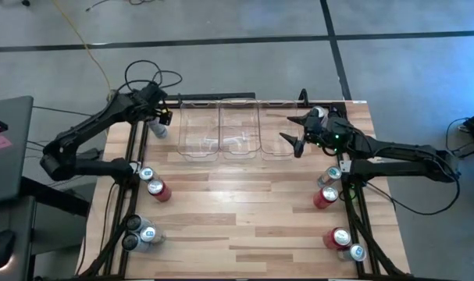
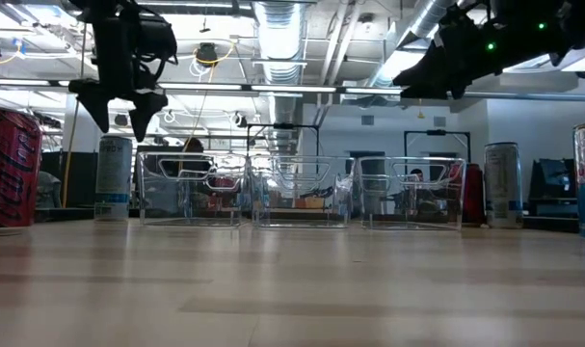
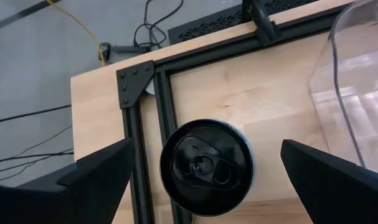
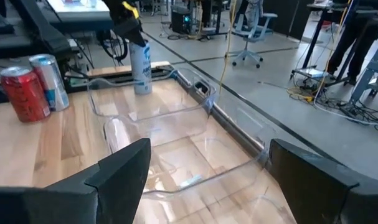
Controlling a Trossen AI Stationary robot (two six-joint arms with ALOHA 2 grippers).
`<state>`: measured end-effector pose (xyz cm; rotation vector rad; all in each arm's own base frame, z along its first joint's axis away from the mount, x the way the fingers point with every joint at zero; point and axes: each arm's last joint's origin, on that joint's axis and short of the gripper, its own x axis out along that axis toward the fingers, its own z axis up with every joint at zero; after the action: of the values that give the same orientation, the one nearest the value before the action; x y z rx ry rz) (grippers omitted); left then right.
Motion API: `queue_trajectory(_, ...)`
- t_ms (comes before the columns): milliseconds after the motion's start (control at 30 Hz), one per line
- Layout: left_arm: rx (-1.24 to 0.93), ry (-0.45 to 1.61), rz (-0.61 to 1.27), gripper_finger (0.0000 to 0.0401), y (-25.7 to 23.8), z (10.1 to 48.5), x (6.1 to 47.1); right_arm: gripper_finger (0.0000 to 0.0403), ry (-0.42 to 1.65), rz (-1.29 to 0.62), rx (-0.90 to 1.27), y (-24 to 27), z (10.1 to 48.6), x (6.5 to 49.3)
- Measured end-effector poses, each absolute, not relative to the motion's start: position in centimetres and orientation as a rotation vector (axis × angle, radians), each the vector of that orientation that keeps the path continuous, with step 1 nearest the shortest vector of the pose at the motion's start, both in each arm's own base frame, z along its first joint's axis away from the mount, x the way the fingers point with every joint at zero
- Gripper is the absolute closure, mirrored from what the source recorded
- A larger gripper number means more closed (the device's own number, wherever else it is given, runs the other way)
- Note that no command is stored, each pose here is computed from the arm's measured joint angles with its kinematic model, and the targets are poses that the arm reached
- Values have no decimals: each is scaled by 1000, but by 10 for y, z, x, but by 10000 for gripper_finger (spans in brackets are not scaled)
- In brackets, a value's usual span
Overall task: Sort soda cans
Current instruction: Put the white-blue soda can into the left transparent bin
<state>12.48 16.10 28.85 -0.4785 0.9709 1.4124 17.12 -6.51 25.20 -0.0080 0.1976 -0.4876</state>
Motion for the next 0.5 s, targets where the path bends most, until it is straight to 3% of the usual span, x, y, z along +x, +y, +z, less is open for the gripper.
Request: queue_trajectory(500, -517, 1062, 1344, 2, 161, 282, 125, 53, 234, -491, 33, -65, 248, 170)
